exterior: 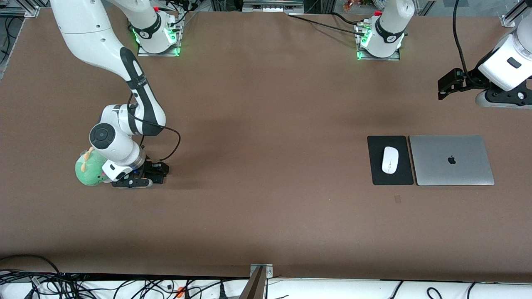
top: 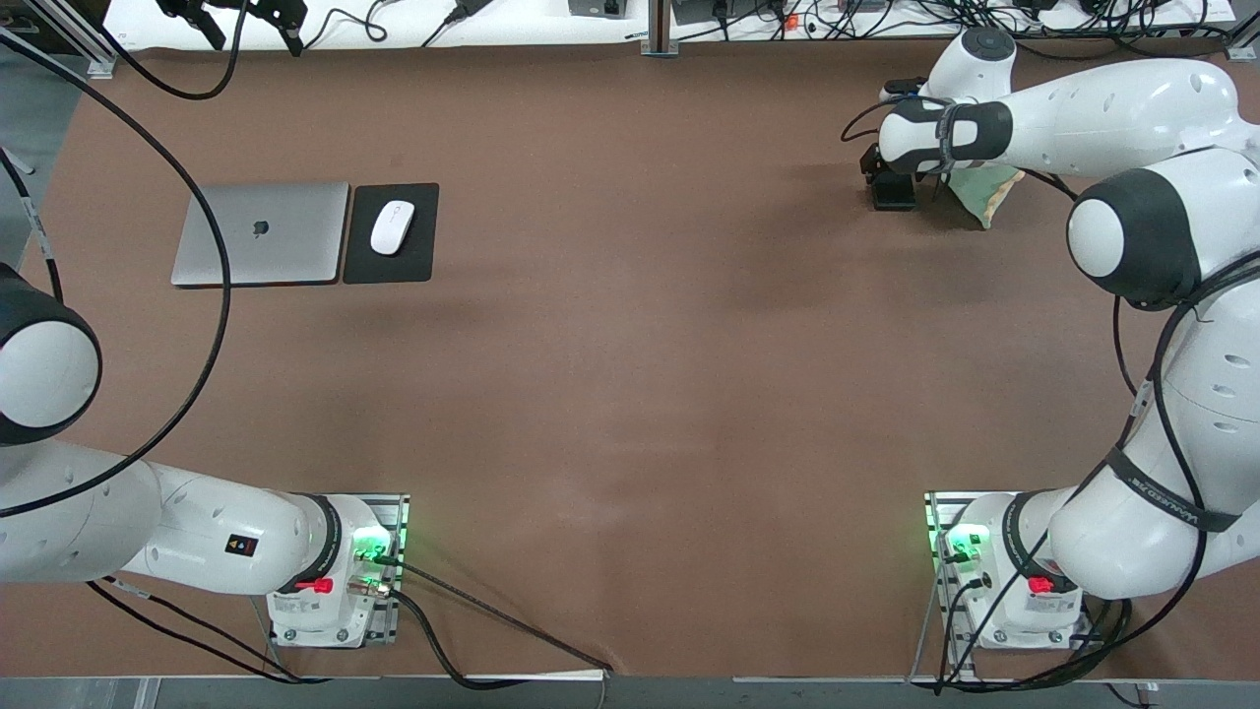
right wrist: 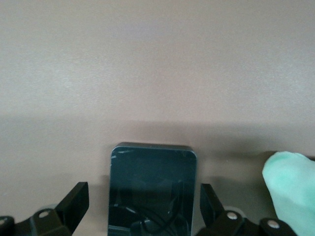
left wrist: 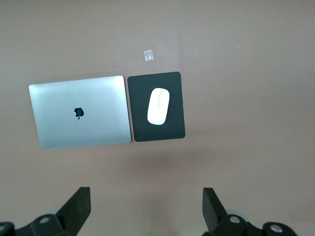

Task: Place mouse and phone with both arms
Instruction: 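Carry the phone beside the green plush while the left gripper withdraws, then lower the phone, open the right gripper and withdraw it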

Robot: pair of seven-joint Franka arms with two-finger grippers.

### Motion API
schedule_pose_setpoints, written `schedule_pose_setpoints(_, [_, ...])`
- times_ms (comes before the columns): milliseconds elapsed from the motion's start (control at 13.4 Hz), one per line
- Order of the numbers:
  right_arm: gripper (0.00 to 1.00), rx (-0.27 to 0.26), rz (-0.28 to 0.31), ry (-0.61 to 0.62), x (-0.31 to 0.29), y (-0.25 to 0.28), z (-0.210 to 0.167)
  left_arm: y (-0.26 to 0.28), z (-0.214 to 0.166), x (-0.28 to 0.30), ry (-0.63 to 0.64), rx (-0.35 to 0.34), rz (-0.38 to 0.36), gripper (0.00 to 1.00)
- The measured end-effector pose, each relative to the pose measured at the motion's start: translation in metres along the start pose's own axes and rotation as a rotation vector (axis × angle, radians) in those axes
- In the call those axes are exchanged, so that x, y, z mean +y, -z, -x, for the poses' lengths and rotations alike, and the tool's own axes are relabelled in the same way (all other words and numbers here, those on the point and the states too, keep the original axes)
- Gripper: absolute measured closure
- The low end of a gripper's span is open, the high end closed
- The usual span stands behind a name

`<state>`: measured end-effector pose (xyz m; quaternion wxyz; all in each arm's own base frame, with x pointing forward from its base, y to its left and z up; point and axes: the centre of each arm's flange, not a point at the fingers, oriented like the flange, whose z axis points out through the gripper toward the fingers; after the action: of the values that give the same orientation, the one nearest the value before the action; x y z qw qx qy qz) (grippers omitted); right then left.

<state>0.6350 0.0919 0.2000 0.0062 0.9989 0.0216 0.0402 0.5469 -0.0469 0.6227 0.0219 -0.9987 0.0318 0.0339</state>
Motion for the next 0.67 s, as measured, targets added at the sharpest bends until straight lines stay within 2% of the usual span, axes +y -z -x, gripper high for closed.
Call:
schedule_pose_setpoints(150, [0.00, -0.020, -0.022, -0.010, -0.003, 0.025, -0.010, 0.000, 0.000, 0.000, 0.000, 0.000, 0.000, 0.00])
schedule_pose_setpoints(374, [0.00, -0.016, -0.045, -0.022, 0.001, 0.073, -0.022, 0.000, 0.000, 0.000, 0.000, 0.000, 0.000, 0.00])
schedule_pose_setpoints(674, [0.00, -0.035, -0.075, -0.044, 0.023, 0.154, -0.029, 0.000, 0.000, 0.000, 0.000, 0.000, 0.000, 0.00])
